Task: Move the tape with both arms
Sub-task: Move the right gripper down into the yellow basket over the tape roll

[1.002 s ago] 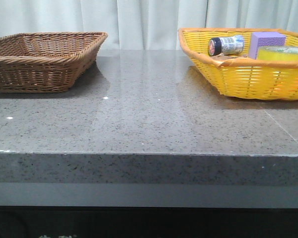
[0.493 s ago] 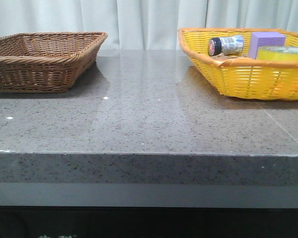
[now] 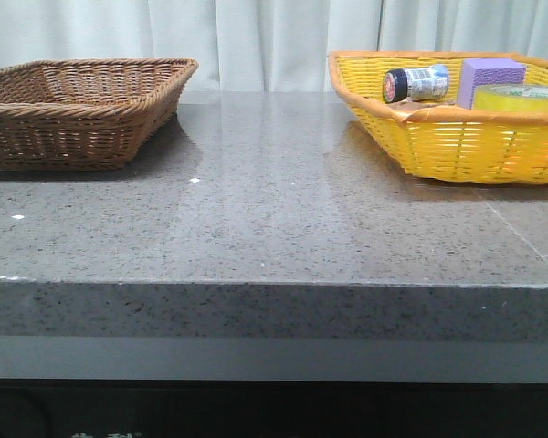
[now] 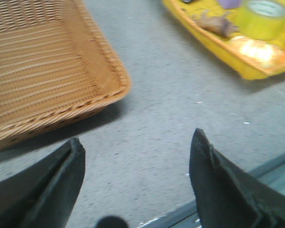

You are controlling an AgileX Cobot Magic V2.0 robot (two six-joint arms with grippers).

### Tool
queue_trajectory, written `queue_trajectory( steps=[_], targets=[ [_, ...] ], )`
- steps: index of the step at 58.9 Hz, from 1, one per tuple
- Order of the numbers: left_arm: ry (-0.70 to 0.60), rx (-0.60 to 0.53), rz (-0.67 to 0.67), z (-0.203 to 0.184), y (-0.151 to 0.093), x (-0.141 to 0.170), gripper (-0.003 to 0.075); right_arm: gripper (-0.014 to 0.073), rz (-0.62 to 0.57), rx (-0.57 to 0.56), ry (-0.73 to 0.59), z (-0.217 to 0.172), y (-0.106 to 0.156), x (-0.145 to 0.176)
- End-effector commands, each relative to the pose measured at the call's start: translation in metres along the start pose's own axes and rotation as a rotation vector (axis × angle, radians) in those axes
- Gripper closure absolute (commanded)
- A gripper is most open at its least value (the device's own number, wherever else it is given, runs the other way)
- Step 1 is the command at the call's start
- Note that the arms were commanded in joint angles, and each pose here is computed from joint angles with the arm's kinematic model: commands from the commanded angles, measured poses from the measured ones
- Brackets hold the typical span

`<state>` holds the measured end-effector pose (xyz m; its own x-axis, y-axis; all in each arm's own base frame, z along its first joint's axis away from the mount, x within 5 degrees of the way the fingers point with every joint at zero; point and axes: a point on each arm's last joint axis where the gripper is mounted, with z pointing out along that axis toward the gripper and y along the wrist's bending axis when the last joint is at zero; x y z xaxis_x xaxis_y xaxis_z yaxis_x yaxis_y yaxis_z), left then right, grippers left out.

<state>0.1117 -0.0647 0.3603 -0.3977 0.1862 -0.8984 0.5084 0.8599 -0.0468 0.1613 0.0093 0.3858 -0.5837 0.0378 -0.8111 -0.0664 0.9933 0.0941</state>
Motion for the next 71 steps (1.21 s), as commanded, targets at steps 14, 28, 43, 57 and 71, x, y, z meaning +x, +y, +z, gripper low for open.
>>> queue_trajectory(
  steps=[14, 28, 43, 57, 71],
  targets=[
    [-0.131, 0.101, 0.03, -0.006, -0.015, -0.019, 0.0248, 0.0078, -0.015, 0.114, 0.051, 0.04, -0.014, -0.077],
    [-0.123, 0.102, 0.031, -0.005, -0.015, -0.017, 0.0248, 0.0078, -0.007, 0.144, 0.15, 0.091, -0.026, -0.11],
    [-0.123, 0.102, 0.031, -0.005, -0.015, -0.017, 0.0248, 0.0078, -0.029, 0.141, 0.202, 0.143, -0.032, -0.124],
    [-0.123, 0.102, 0.031, -0.005, -0.015, -0.017, 0.0248, 0.0078, -0.055, 0.05, 0.227, 0.172, -0.028, -0.132],
    [-0.123, 0.102, 0.031, -0.005, -0.015, -0.017, 0.0248, 0.0078, -0.051, -0.036, 0.227, 0.191, -0.023, -0.134]
  ],
)
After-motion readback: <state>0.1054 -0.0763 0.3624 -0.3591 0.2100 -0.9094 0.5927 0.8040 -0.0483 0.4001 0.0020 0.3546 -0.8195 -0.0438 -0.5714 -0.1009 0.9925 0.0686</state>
